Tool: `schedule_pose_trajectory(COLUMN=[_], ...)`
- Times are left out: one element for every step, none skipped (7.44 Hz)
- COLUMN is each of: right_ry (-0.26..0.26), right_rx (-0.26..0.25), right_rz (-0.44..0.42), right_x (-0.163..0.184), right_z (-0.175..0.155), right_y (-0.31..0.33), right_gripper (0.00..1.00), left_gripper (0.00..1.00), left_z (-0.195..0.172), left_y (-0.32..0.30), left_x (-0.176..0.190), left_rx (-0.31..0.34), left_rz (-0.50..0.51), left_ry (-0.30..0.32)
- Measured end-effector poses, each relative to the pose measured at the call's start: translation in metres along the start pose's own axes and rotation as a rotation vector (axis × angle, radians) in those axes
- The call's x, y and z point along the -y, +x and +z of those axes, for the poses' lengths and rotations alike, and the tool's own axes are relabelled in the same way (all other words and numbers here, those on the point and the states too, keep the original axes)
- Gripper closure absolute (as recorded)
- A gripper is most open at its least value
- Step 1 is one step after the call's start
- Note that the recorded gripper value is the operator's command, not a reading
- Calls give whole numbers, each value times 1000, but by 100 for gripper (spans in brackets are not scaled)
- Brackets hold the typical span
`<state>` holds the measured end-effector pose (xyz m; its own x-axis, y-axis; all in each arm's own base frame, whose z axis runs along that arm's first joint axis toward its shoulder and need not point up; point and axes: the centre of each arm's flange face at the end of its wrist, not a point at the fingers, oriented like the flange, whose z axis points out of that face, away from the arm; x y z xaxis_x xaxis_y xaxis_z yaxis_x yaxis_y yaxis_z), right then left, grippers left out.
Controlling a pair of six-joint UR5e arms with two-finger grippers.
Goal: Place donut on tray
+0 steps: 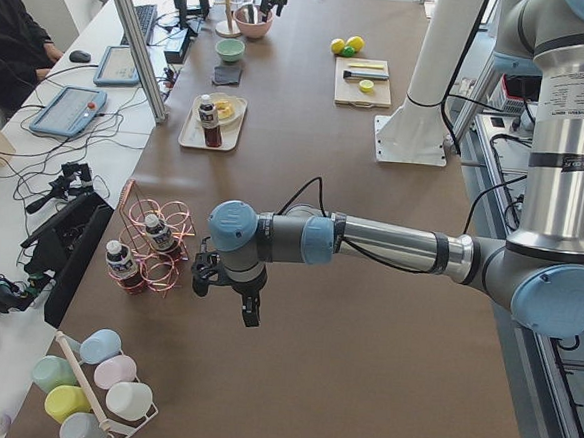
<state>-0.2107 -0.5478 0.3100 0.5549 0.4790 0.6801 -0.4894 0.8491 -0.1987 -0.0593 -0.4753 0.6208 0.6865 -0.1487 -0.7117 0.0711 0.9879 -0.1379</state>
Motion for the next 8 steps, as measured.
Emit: schedule_pose_trajectory(right_ry=[16, 9, -23, -68, -115, -168, -217, -250], right_rx=[-82, -161, -232, -286, -307, -286, -236, -189], right_rz=[-107, -232, -359, -471, -553, -590, -588, -586], right_x=[12, 28, 46, 67, 89, 106, 118, 124], right_z=[0, -1, -4, -8, -12, -13, -13, -13], right_y=[36, 72, 106, 139, 171, 203, 236, 268], right_gripper=[0, 0, 0, 0, 0, 0, 0, 0], left_gripper=[2, 2, 2, 2, 2, 2, 2, 2], left_z=[0, 1, 0, 0, 0, -1, -1, -1], left_y=[0, -1, 0, 0, 0, 1, 1, 1], left_x=[-1, -1, 0, 0, 0, 1, 1, 1], left_rx=[0, 0, 0, 0, 0, 0, 0, 0], left_rz=[-1, -1, 0, 0, 1, 2, 2, 2], left_ry=[-1, -1, 0, 0, 1, 2, 2, 2])
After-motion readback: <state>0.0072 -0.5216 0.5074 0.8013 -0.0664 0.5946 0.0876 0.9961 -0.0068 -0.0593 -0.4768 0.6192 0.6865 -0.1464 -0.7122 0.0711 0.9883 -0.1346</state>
